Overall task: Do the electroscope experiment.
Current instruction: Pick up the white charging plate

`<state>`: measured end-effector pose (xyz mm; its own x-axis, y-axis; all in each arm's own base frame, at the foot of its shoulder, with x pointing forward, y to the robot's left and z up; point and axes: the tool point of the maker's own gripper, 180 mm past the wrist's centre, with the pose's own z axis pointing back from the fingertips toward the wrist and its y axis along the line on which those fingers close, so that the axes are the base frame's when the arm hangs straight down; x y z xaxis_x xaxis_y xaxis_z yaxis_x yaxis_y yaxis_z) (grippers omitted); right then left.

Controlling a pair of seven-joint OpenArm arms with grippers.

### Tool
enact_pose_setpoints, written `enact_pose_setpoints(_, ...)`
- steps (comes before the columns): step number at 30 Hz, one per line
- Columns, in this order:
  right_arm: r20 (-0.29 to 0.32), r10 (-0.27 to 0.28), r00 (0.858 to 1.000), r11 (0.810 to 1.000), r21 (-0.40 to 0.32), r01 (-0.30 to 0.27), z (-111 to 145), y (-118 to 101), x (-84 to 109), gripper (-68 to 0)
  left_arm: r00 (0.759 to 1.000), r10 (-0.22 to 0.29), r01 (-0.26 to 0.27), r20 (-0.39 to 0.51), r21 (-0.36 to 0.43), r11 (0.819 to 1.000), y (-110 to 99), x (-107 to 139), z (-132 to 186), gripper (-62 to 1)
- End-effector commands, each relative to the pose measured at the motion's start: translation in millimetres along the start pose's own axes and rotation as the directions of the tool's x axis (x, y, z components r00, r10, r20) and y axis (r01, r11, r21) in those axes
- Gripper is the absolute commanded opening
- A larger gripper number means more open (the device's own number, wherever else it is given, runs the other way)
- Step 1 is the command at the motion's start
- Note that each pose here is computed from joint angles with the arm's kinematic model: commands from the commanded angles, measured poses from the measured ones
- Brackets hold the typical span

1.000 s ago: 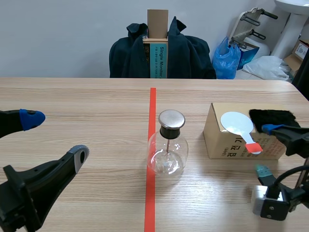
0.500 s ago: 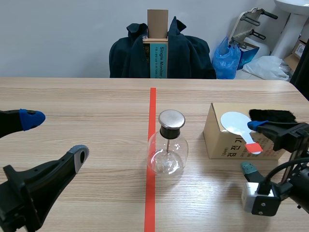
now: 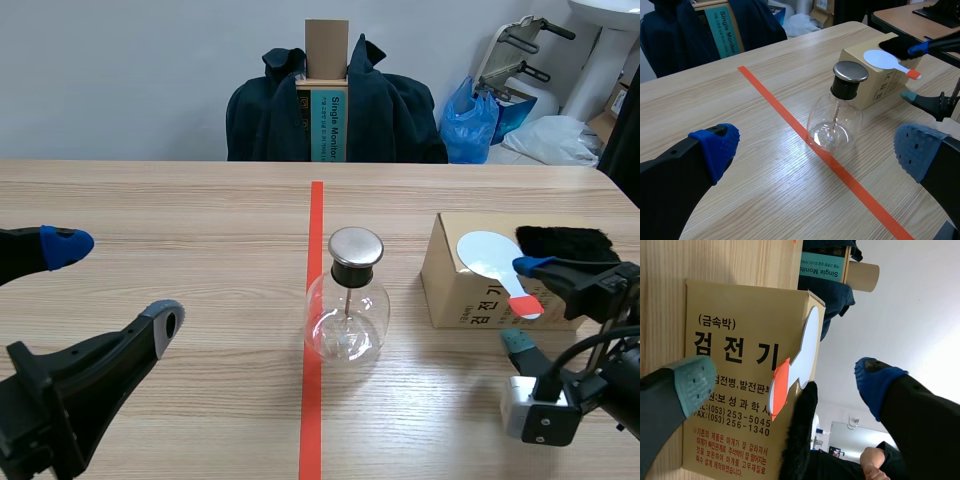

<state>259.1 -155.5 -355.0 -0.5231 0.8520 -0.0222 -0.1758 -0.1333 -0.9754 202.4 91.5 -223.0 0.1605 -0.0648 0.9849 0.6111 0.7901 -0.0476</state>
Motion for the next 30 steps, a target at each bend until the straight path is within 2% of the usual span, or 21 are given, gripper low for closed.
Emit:
enact_pose_setpoints(1,-0.017,0.034,0.999,0.999,-0.031,-0.035,0.0,-12.7,-10.4,-24.1,1.0,-0.003,0.003,0.029,-0.005,1.0,-1.3,8.8,-0.8,1.4)
enact_pose_setpoints(4,-0.018,0.035,0.999,0.999,-0.033,-0.036,-0.4,-13.3,-10.8,-38.4,1.0,-0.003,0.003,0.026,-0.005,1.0,-1.3,8.2,-0.8,1.4)
enact_pose_setpoints(7,-0.022,0.037,0.999,0.999,-0.032,-0.038,-0.1,-13.4,-12.1,-49.5,1.0,-0.003,0.003,0.024,-0.005,1.0,-1.3,7.8,-0.9,1.4)
enact_pose_setpoints(15,-0.061,0.057,0.997,0.997,-0.057,-0.061,0.4,-18.4,-18.7,-67.0,1.0,-0.003,0.003,0.024,-0.005,1.0,-1.3,7.8,-0.9,1.4)
enact_pose_setpoints(19,-0.069,0.072,0.995,0.994,-0.076,-0.077,0.7,-22.0,-19.7,-66.8,1.0,-0.003,0.003,0.024,-0.005,1.0,-1.3,7.8,-0.9,1.4)
enact_pose_setpoints(22,-0.083,0.102,0.991,0.987,-0.114,-0.112,1.5,-29.6,-20.9,-66.8,1.0,-0.003,0.003,0.024,-0.005,1.0,-1.3,7.8,-0.9,1.4)
enact_pose_setpoints(26,-0.124,0.121,0.985,0.965,-0.218,-0.146,4.9,-50.3,-25.2,-66.8,1.0,-0.003,0.003,0.024,-0.005,1.0,-1.3,7.8,-0.9,1.4)
enact_pose_setpoints(30,-0.153,0.134,0.979,0.933,-0.315,-0.177,7.5,-74.9,-26.9,-66.8,1.0,-0.004,0.004,0.024,-0.005,1.0,-1.3,7.8,-0.8,1.4)
